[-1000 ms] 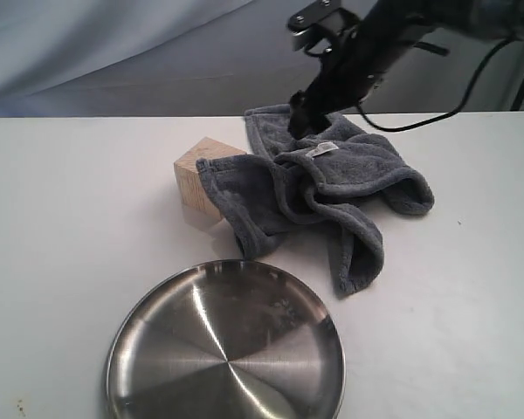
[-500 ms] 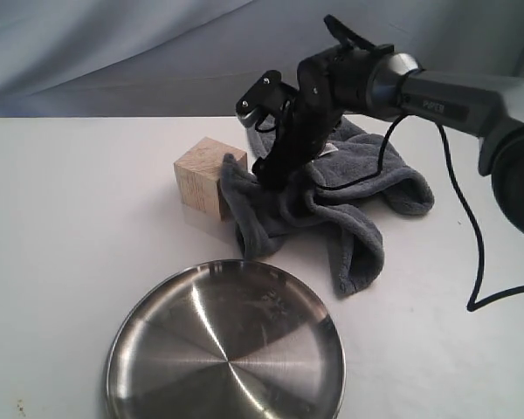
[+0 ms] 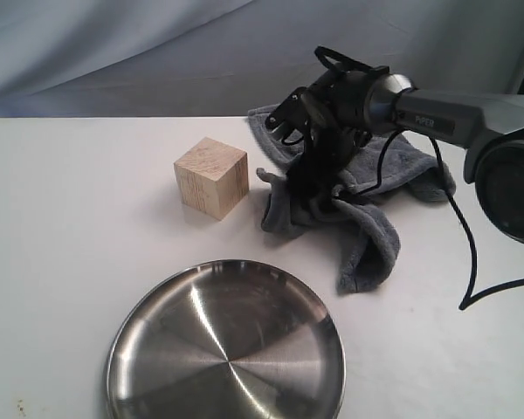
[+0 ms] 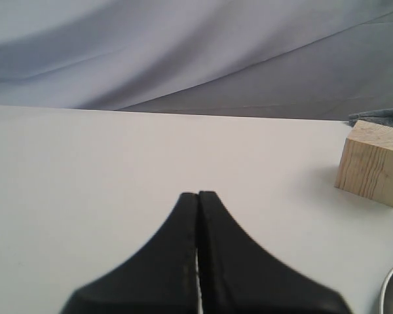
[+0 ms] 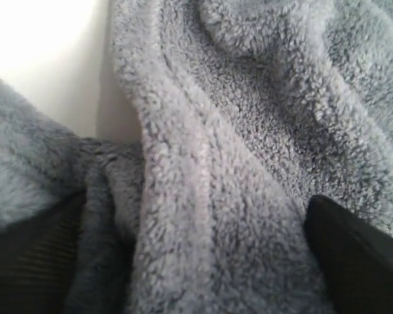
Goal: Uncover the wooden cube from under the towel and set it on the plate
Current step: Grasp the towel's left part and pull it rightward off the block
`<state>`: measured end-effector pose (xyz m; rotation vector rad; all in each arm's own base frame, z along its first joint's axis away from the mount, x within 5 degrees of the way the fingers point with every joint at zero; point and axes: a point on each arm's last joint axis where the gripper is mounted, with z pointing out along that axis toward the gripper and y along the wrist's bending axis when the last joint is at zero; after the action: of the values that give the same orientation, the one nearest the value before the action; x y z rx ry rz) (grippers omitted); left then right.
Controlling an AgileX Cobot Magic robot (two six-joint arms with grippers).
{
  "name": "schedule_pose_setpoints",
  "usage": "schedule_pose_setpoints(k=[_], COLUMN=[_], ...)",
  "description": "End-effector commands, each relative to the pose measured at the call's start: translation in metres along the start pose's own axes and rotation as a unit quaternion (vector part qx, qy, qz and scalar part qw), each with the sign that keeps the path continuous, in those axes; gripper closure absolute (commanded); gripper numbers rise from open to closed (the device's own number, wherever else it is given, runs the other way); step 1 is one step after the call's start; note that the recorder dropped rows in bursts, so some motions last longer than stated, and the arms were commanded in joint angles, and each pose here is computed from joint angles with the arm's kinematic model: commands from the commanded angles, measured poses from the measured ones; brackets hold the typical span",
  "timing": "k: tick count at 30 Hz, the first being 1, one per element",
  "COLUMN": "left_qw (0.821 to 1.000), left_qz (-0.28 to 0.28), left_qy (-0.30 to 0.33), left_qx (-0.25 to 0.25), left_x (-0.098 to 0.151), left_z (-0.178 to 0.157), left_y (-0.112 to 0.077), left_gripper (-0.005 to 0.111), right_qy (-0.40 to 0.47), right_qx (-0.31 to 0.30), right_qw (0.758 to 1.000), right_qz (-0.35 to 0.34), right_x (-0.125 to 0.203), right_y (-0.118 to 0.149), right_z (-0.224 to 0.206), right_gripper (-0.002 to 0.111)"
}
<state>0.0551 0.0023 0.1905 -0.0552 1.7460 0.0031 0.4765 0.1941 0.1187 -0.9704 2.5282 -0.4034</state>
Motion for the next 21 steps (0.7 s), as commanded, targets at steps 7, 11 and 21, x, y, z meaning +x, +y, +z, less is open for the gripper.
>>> schedule_pose_setpoints(k=[7, 11, 21], left_qw=[1.0, 1.0, 1.0], left_qz=[-0.003, -0.003, -0.003], left_qy=[-0.001, -0.001, -0.001], left_qx=[0.001, 0.001, 0.001], left_x=[0.001, 0.001, 0.001], left_z=[0.0, 0.0, 0.0], left_y=[0.0, 0.0, 0.0], left_gripper=[0.107, 0.107, 0.107], right_qy=[0.178, 0.217, 0.183], right_qx=[-0.001, -0.048, -0.156], right_qw=[0.984, 0.973, 0.956], right_qz=[0.01, 0.066, 0.166], right_x=[0.043, 0.053, 0.054], right_y=[-0.006, -0.009, -0.033], right_z=[0.021, 0.017, -0.014], right_gripper=[0.108, 0.108, 0.108])
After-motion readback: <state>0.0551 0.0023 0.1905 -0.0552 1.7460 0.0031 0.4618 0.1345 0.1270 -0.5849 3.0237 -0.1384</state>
